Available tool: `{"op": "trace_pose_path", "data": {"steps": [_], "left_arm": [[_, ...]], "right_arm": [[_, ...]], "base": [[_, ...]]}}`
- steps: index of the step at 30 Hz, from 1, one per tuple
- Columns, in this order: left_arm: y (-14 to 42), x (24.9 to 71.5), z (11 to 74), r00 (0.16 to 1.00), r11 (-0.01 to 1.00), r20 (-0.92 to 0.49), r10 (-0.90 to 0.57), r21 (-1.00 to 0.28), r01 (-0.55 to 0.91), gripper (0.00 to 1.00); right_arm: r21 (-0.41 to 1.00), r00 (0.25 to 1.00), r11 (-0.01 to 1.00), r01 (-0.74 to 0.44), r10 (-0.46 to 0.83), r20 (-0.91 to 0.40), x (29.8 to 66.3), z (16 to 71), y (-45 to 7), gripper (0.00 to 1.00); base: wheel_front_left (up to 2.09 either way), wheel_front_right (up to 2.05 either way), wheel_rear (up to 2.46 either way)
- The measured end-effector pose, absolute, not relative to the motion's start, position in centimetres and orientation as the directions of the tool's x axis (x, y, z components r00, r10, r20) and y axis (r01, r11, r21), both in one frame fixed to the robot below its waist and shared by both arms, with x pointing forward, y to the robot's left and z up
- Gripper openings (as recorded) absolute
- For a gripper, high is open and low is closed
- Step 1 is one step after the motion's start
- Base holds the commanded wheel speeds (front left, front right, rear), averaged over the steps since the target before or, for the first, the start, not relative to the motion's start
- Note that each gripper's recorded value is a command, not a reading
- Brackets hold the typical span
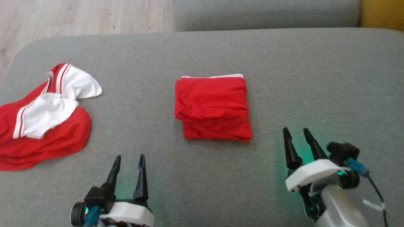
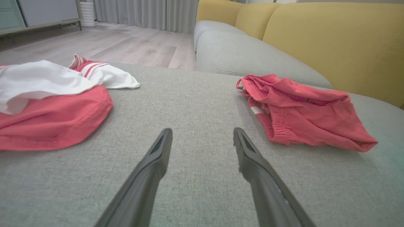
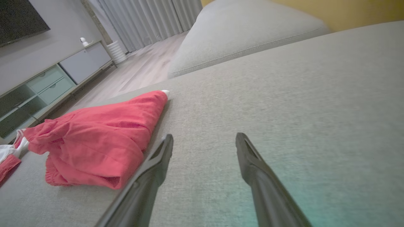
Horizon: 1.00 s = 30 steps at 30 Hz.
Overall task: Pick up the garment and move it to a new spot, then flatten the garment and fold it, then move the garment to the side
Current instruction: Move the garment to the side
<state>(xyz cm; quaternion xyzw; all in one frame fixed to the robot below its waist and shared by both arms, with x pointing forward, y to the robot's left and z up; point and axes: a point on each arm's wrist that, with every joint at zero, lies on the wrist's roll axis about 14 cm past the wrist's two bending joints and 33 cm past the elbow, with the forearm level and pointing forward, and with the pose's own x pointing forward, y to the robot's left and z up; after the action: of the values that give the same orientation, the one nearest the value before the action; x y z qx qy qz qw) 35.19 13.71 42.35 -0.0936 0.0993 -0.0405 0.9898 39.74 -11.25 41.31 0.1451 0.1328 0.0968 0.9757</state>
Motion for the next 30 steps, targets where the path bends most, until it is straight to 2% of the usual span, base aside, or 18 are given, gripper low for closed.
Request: {"op": "trace_pose_path", "data": {"steps": [11, 18, 19, 20, 27, 30], "left_arm": [[13.8, 35.3, 41.5, 0.971, 0.975, -0.221, -0.091, -0.219, 0.042, 1.0], [15.8, 34.0, 40.5, 0.965, 0.976, -0.26, -0.026, -0.213, -0.032, 1.0], [16.0, 34.0, 40.4, 0.964, 0.977, -0.264, -0.02, -0.212, -0.038, 1.0], [16.1, 33.9, 40.3, 0.964, 0.977, -0.267, -0.016, -0.211, -0.042, 1.0], [15.7, 34.5, 40.3, 0.964, 0.976, -0.265, -0.024, -0.217, -0.035, 1.0], [14.7, 35.3, 40.8, 0.968, 0.973, -0.244, -0.059, -0.232, 0.0, 1.0]], "right_arm": [[0.306, 0.89, 0.891, -0.335, 0.406, -0.206, 46.0, 42.7, -4.1, 1.0], [0.273, 0.814, 0.898, -0.344, 0.431, -0.39, 46.0, 37.3, -2.5, 1.0], [0.274, 0.81, 0.896, -0.351, 0.437, -0.391, 46.1, 37.2, -2.2, 0.54], [0.277, 0.809, 0.893, -0.354, 0.441, -0.389, 46.3, 37.2, -2.0, 0.01], [0.284, 0.812, 0.894, -0.345, 0.437, -0.388, 46.6, 37.4, -2.3, 0.0], [0.291, 0.836, 0.906, -0.308, 0.404, -0.371, 46.8, 38.1, -3.6, 0.0]], "base": [[0.0, 0.0, 0.0], [0.0, 0.0, 0.0], [0.0, 0.0, 0.0], [0.0, 0.0, 0.0], [0.0, 0.0, 0.0], [0.0, 0.0, 0.0]]}}
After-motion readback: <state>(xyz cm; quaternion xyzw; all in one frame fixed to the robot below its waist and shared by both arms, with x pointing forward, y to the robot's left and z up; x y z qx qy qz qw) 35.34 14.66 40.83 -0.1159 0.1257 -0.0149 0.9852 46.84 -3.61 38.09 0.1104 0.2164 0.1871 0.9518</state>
